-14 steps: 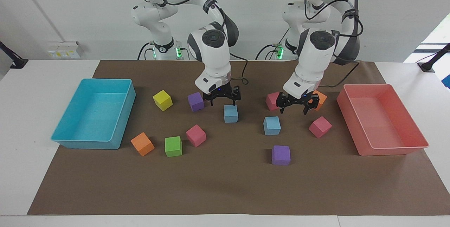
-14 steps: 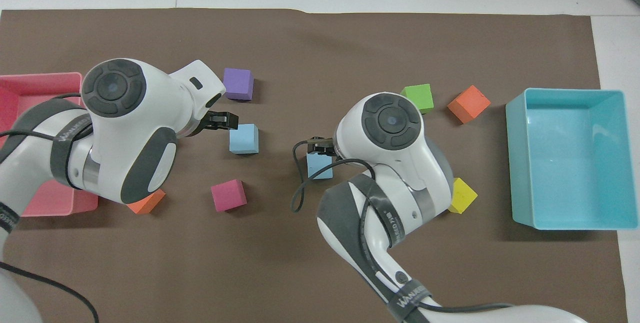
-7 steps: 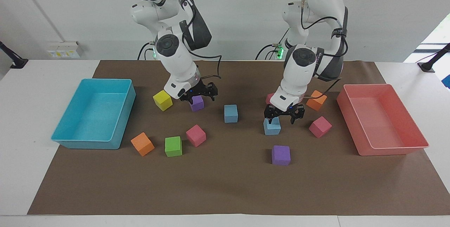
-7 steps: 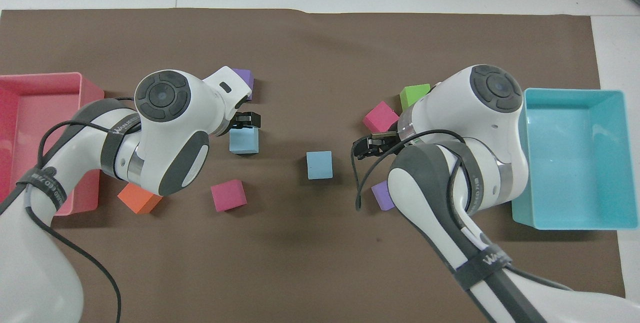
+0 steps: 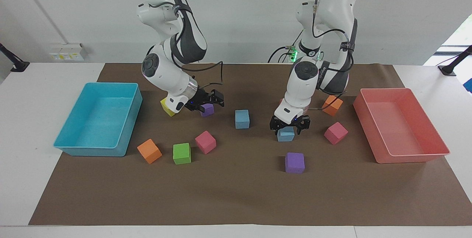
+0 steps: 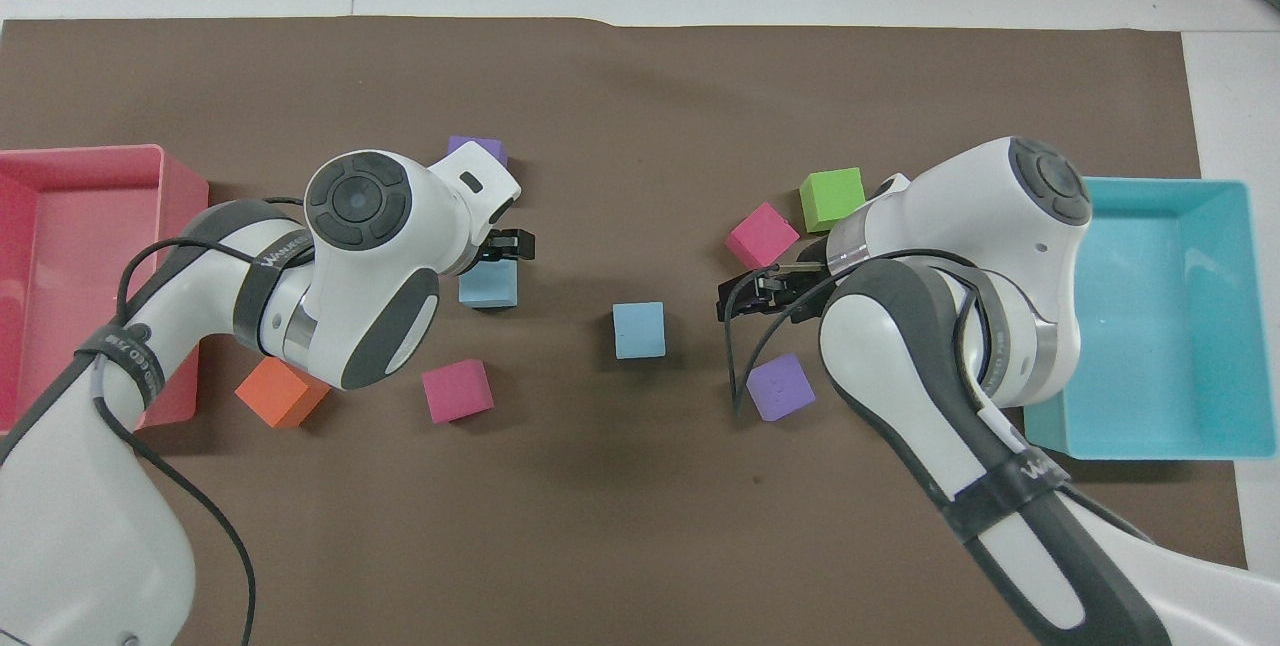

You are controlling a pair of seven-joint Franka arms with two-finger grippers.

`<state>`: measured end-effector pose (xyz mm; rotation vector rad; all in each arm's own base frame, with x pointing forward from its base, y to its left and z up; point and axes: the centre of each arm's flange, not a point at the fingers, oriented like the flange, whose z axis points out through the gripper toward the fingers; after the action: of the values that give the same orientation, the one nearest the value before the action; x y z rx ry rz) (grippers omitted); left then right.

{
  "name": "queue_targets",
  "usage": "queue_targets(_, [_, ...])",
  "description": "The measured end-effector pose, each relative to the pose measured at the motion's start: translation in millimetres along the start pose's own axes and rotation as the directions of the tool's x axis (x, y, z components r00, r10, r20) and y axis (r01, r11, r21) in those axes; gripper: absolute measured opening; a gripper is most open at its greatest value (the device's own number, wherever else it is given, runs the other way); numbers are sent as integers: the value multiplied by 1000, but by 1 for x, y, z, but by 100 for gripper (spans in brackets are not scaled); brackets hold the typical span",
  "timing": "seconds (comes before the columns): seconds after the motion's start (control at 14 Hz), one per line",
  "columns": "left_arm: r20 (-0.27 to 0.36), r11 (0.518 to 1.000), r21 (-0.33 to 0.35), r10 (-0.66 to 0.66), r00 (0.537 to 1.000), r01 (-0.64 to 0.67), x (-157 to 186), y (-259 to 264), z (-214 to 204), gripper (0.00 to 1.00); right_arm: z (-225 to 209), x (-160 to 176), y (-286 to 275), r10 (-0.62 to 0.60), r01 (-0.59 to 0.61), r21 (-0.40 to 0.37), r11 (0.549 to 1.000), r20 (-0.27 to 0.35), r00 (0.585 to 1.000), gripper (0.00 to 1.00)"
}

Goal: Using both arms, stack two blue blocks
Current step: 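Grasp the other light-blue cube with the left gripper while the right gripper withdraws, then carry the held light-blue cube with the left gripper over the center cube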

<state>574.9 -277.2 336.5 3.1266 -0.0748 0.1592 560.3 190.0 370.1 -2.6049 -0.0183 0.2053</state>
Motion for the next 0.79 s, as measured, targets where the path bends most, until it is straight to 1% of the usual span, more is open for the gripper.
queue_targets(0.14, [15, 1000, 4, 4, 1000, -4, -5, 2, 7, 100, 9, 6, 12, 27, -26, 50, 998, -12, 1000, 96])
queue_targets(0.21, [19, 1000, 6, 4, 1000, -5, -7, 1, 10, 100, 15, 8, 13, 40, -39, 74, 997, -13, 999, 96])
queue_targets(0.29, [23, 1000, 8, 5, 1000, -5, -8, 1, 12, 100, 21, 9, 13, 51, -50, 91, 995, -10, 999, 88])
queue_targets(0.43, [23, 1000, 5, 7, 1000, -7, -12, 1, 16, 100, 33, 9, 16, 64, -64, 98, 993, 8, 998, 60])
queue_targets(0.5, [21, 1000, 3, 8, 1000, -8, -14, 1, 19, 100, 38, 8, 19, 70, -71, 96, 993, 14, 997, 50])
queue_targets(0.57, [23, 1000, 1, 10, 1000, -10, -16, 1, 22, 100, 42, 8, 21, 78, -79, 102, 992, 13, 997, 35])
queue_targets(0.79, [27, 1000, 1, 10, 1000, -10, -21, 2, 28, 100, 55, 8, 30, 56, -57, 129, 990, 12, 998, 3])
